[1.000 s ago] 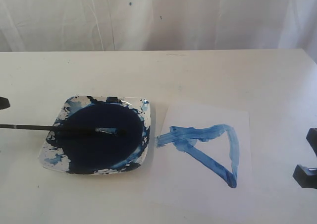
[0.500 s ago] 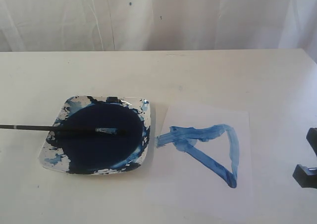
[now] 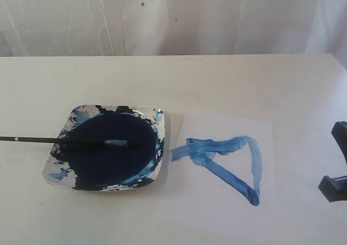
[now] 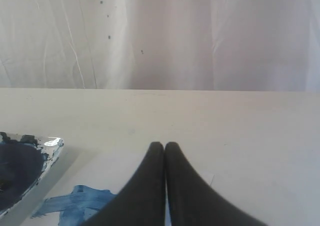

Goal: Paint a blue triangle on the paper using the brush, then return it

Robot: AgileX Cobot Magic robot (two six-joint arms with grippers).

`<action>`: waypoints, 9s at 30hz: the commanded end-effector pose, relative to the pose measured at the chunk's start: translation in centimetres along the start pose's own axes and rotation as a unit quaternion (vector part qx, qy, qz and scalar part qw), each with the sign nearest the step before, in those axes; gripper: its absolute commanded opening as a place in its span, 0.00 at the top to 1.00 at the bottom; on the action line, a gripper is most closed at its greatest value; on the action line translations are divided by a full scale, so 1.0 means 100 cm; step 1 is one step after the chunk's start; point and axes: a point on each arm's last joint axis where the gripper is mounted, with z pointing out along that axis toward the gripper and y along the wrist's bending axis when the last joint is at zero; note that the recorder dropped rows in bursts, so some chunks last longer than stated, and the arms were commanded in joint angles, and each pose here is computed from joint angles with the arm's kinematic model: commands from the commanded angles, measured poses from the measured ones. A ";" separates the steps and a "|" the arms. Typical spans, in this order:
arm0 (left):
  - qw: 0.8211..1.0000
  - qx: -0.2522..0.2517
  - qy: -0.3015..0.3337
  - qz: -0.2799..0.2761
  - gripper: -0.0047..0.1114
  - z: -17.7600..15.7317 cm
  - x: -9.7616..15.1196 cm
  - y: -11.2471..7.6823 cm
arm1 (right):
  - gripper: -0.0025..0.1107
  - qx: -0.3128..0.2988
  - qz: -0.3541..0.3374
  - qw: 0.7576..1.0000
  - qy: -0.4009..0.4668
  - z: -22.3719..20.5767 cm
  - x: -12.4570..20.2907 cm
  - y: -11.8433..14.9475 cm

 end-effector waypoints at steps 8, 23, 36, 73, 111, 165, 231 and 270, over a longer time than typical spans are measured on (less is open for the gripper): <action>0.987 0.114 -0.098 0.050 0.96 -0.063 -0.023 -0.091 | 0.98 -0.001 -0.003 1.000 -0.005 -0.001 0.000 0.001; 0.982 0.134 -0.109 0.071 0.96 -0.075 -0.026 -0.107 | 0.98 -0.001 0.002 1.000 -0.005 -0.001 0.000 0.001; 0.997 -0.059 0.014 0.046 0.96 -0.077 -0.004 -0.078 | 0.98 -0.001 0.001 1.000 -0.005 -0.001 0.000 0.001; 0.941 -0.284 0.184 0.007 0.96 -0.143 0.191 -0.055 | 0.98 -0.001 0.001 1.000 -0.005 -0.001 0.000 0.001; 0.951 -0.220 0.187 0.108 0.96 -0.137 0.188 -0.062 | 0.98 -0.021 0.010 1.000 -0.003 -0.003 0.000 0.007; 0.951 -0.220 0.187 0.108 0.96 -0.137 0.188 -0.062 | 0.98 0.234 0.042 0.967 0.092 -0.074 0.025 -0.016; 0.963 -0.208 0.169 0.037 0.96 -0.136 0.188 -0.065 | 0.98 0.234 0.042 0.967 0.092 -0.074 0.025 -0.016; 0.963 -0.208 0.170 0.038 0.96 -0.136 0.188 -0.065 | 0.98 0.111 0.112 0.984 0.089 -0.068 0.025 0.000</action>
